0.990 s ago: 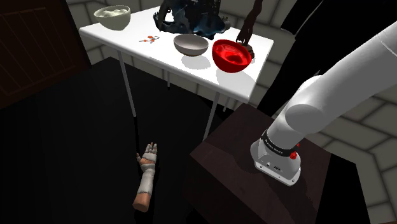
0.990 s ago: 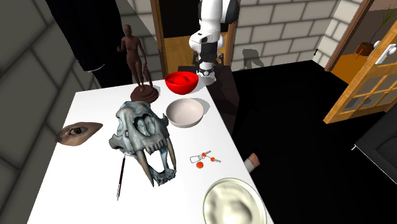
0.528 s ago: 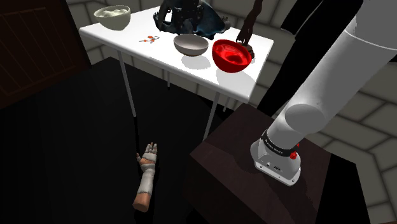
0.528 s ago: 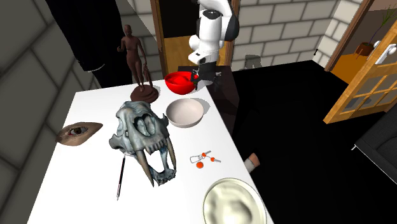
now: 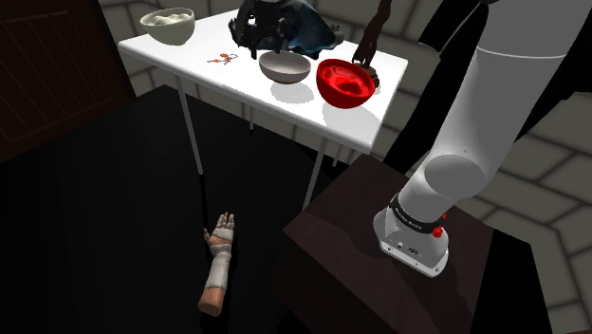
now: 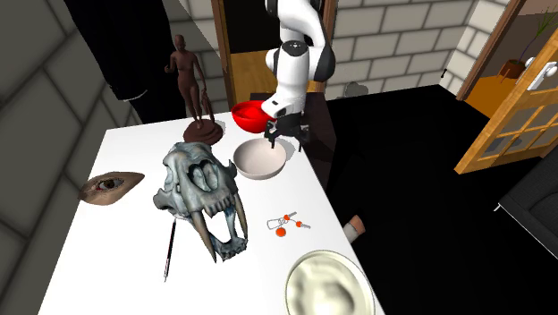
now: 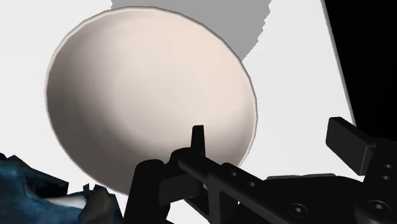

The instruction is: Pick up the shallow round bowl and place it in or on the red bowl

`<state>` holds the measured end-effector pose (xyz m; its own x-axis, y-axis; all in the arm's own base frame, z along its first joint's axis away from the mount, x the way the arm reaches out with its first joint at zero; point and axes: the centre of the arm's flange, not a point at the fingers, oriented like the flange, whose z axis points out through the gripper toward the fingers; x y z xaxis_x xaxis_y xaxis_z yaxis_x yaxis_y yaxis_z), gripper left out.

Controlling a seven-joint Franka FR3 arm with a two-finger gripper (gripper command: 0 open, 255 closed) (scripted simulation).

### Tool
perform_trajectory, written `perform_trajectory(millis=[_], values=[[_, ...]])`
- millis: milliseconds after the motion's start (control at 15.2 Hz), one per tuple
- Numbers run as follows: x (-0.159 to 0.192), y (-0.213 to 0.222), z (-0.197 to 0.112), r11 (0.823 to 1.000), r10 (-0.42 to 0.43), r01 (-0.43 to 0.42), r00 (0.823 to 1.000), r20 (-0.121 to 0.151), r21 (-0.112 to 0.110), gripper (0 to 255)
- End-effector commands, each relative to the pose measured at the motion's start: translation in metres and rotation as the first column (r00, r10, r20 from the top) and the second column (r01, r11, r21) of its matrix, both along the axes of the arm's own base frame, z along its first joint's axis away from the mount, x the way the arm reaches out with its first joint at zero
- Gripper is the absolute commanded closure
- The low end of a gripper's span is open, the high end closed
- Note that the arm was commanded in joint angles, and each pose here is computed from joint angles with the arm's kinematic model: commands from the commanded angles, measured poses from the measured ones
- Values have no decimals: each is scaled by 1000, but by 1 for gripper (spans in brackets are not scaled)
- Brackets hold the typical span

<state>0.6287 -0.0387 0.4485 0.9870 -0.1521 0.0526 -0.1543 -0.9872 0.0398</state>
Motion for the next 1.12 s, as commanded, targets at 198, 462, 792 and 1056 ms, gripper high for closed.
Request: perform_trajectory(millis=[198, 462, 792, 1056], values=[[2, -1, -26, 1000, 0, 0, 1000, 0, 0, 0], [2, -1, -29, 1000, 0, 0, 1000, 0, 0, 0], [2, -1, -29, 1000, 0, 0, 1000, 0, 0, 255], [2, -1, -29, 1000, 0, 0, 1000, 0, 0, 255]])
